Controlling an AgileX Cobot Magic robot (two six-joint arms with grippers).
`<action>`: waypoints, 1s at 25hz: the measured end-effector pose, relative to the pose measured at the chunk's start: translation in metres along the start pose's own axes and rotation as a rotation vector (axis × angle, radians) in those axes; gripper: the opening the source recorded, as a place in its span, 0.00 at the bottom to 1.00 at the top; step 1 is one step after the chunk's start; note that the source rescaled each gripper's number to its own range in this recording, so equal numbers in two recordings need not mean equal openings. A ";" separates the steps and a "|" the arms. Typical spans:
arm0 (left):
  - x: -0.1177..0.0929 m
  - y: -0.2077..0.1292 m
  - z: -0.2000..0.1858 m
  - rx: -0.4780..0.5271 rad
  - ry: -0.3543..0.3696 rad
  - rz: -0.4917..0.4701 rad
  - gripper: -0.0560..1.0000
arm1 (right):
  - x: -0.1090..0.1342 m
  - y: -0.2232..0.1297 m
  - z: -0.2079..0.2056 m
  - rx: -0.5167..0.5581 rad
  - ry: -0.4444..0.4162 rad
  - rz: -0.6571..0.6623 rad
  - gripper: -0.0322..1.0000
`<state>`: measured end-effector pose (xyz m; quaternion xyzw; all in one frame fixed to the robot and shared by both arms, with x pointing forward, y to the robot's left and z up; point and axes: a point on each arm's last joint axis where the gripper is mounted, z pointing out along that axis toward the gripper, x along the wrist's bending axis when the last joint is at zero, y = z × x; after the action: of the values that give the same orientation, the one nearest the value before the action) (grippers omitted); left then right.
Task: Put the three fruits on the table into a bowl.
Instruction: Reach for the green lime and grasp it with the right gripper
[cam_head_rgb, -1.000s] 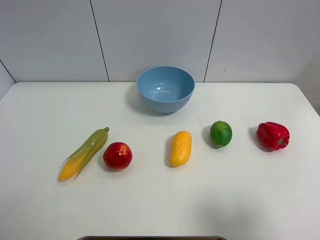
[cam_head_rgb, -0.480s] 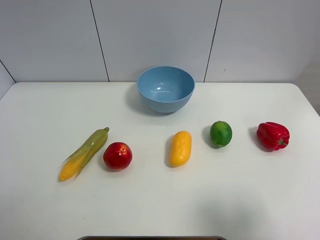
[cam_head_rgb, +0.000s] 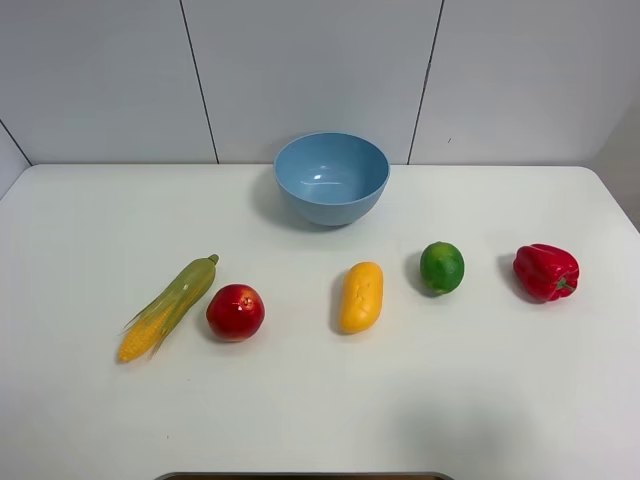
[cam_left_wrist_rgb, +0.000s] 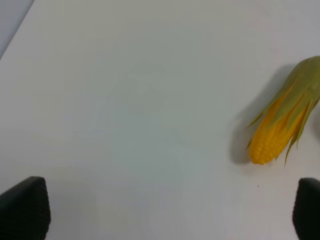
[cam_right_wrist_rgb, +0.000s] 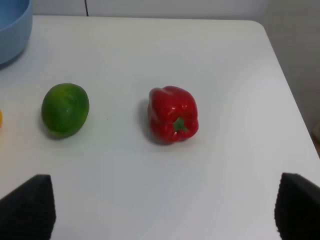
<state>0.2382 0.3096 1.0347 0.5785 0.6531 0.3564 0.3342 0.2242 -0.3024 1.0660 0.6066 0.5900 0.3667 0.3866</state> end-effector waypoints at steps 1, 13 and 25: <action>0.000 0.000 0.000 0.000 0.000 0.000 1.00 | 0.000 0.000 0.000 0.000 0.000 0.000 0.97; 0.000 0.000 0.000 0.000 0.000 0.000 1.00 | -0.003 0.025 -0.014 -0.033 -0.027 0.060 0.97; 0.000 0.000 0.000 0.000 0.000 0.001 1.00 | -0.002 0.133 0.050 0.270 -0.078 0.170 0.97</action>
<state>0.2382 0.3096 1.0347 0.5789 0.6528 0.3566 0.3340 0.3269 -0.3065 1.1638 0.7146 0.5649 0.2916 0.2920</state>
